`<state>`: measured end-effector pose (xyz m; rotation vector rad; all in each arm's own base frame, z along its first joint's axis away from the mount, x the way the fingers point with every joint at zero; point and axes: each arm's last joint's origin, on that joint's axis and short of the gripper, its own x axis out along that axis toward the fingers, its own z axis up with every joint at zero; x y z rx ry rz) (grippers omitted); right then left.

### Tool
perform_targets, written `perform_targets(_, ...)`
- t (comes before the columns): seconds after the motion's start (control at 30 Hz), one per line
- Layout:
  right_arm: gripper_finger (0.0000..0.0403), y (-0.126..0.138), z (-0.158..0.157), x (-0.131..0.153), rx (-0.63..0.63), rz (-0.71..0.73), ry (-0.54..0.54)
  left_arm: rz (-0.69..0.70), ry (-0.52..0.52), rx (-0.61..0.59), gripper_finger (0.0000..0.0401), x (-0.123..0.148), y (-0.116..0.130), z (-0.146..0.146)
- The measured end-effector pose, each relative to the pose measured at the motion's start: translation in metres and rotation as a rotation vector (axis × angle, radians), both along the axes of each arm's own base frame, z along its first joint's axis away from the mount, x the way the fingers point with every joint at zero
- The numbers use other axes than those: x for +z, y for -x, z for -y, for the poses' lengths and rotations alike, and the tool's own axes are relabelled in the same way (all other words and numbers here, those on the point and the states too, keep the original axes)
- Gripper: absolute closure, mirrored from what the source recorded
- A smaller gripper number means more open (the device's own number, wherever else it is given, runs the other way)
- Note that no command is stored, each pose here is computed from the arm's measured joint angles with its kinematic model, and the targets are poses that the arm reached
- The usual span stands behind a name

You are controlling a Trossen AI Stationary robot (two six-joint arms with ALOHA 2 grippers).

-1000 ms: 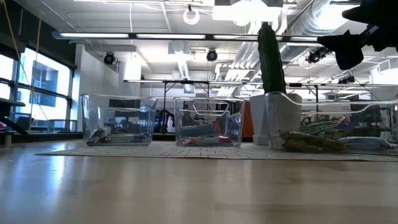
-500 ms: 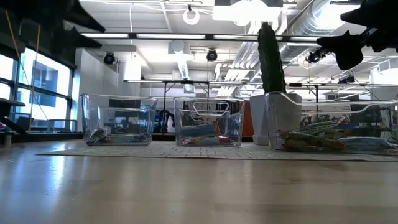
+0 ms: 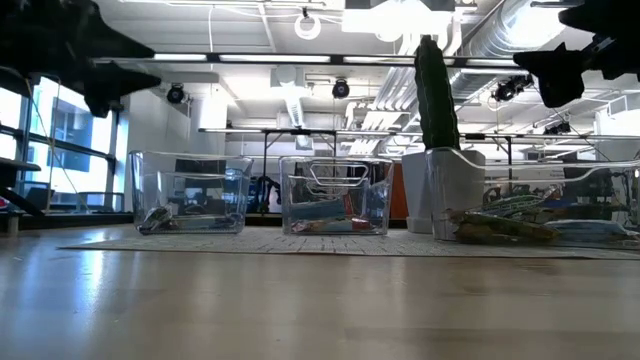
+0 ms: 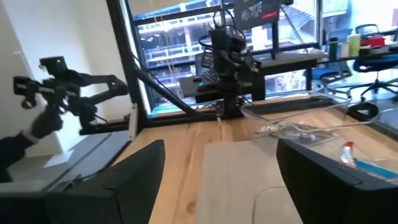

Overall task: Pick and place Granola Bars by type
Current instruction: Return to Home Position

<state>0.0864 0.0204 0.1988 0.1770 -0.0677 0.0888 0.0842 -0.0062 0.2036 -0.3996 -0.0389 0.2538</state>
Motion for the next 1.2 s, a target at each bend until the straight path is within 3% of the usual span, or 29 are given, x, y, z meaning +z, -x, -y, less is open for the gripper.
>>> perform_targets(0.13,0.0109,0.0,0.001,-0.002,-0.032,-0.017,0.031,0.011,-0.051,-0.021,0.0188,0.002,0.002,0.0)
perform_targets(0.47,0.0109,0.0,-0.001,-0.004,0.022,-0.041,0.023,-0.037,-0.043,-0.067,0.0188,-0.015,-0.003,0.002)
perform_targets(0.8,0.0109,0.0,-0.001,0.0,0.033,0.003,0.027,-0.044,-0.097,-0.068,0.0188,-0.027,-0.007,0.003)
perform_targets(1.0,0.0109,-0.006,-0.003,-0.017,0.037,0.078,0.009,-0.061,-0.144,-0.031,0.0188,-0.027,-0.007,0.002)
perform_targets(1.2,0.0109,-0.007,-0.003,-0.017,0.033,0.084,0.03,-0.062,-0.143,-0.039,0.0188,-0.027,-0.007,0.003)
